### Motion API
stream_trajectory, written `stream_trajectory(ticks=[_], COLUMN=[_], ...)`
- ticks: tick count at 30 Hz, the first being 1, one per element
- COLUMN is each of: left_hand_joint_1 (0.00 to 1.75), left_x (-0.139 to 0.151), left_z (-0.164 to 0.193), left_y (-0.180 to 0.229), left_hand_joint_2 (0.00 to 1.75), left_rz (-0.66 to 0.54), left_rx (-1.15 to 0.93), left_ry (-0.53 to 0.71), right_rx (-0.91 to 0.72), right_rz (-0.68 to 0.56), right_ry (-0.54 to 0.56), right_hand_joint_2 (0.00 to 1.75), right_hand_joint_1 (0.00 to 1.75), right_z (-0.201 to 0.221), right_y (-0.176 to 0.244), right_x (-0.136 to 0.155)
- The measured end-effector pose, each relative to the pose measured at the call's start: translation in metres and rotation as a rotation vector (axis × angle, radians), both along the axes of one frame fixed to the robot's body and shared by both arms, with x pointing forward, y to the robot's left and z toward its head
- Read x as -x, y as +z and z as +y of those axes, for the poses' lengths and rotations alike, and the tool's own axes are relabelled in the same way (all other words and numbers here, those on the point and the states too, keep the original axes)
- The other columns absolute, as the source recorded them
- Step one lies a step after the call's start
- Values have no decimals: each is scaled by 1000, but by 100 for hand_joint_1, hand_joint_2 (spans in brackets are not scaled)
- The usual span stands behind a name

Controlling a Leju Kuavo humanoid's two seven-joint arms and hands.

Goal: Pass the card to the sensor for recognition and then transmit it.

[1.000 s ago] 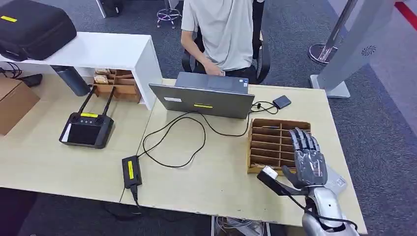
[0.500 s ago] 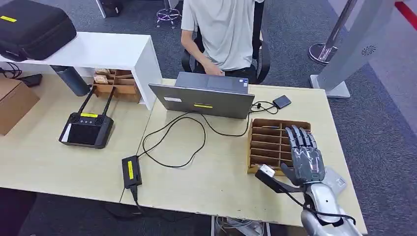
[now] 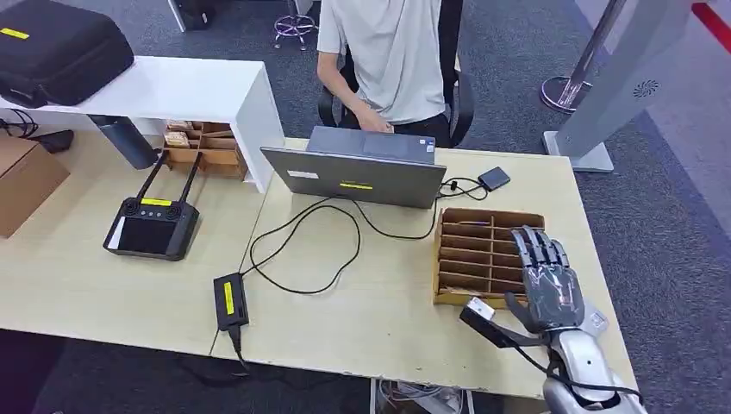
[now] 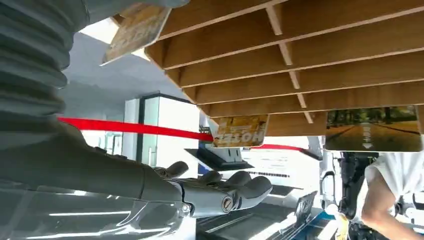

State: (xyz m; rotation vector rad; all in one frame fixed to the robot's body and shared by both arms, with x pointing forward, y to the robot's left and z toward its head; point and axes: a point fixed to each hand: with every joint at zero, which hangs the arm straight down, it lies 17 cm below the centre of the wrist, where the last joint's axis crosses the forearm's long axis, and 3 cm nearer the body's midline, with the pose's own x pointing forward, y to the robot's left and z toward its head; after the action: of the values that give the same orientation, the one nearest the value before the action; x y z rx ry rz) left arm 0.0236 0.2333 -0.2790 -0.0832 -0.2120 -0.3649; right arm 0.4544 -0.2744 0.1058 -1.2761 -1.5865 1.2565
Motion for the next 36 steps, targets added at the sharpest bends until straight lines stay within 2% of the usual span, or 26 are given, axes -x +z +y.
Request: stream_trajectory(ticks=[36], left_hand_joint_1=[0], left_x=[0], left_z=[0], left_y=[0], left_hand_joint_2=[175], left_rz=[1], left_rx=[-2], left_ry=[5], right_rx=[2], right_rz=[1], right_ry=[-20], right_hand_joint_2=[175], right_hand_joint_1=[0], right_z=[-9], right_y=[0], right_x=[1])
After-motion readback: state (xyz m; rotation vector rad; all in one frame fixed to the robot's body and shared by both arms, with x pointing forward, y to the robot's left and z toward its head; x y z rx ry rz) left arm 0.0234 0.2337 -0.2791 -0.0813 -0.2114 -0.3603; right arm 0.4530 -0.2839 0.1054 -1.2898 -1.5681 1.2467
